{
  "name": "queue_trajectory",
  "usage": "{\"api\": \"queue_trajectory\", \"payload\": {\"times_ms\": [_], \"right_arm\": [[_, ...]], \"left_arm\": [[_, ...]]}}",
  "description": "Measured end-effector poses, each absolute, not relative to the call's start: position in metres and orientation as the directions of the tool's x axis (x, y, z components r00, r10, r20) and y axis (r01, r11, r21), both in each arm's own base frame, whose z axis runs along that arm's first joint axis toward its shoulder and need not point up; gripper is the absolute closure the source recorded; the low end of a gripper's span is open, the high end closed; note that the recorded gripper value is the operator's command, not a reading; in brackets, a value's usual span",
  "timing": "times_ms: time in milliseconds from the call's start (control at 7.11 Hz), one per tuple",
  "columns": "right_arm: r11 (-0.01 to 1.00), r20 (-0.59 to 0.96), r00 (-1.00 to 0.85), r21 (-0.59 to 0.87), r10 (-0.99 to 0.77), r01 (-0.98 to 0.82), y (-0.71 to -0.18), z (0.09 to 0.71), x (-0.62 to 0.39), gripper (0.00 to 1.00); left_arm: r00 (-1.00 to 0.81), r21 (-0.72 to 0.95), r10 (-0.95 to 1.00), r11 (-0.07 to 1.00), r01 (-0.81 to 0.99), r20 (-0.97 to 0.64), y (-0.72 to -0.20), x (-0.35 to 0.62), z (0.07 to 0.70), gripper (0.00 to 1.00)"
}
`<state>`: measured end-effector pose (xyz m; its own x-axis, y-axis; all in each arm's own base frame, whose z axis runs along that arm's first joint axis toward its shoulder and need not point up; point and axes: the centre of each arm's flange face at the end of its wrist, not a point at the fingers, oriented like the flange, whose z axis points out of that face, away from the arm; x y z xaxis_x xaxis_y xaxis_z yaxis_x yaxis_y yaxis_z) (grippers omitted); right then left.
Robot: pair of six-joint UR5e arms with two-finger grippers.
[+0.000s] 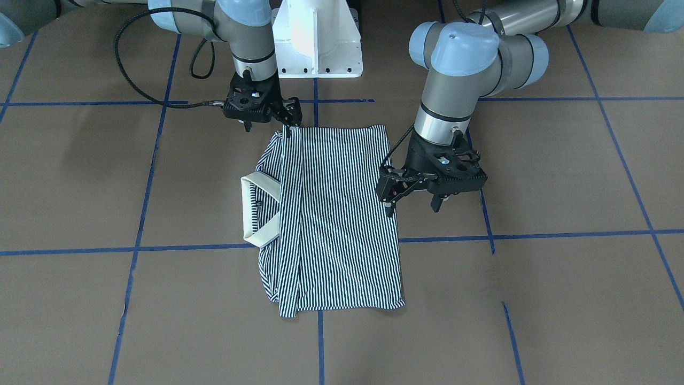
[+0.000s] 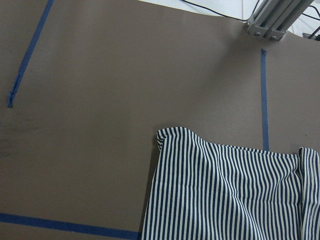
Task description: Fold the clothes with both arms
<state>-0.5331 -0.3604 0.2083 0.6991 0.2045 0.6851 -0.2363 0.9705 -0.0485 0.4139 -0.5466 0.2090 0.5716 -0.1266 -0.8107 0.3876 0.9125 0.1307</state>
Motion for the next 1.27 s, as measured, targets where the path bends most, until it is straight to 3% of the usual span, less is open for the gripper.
{"api": "queue_trajectory", "payload": {"times_ms": [1266], "right_arm": [[0.998,0.572,0.819,0.056,-0.047,0.018,-0.334,0.209,-0.609,0.0]], "left_arm": [[0.599,0.077,-0.155,0.936,0.343,-0.786,-0.493,0.366,0.286,0.0]]}}
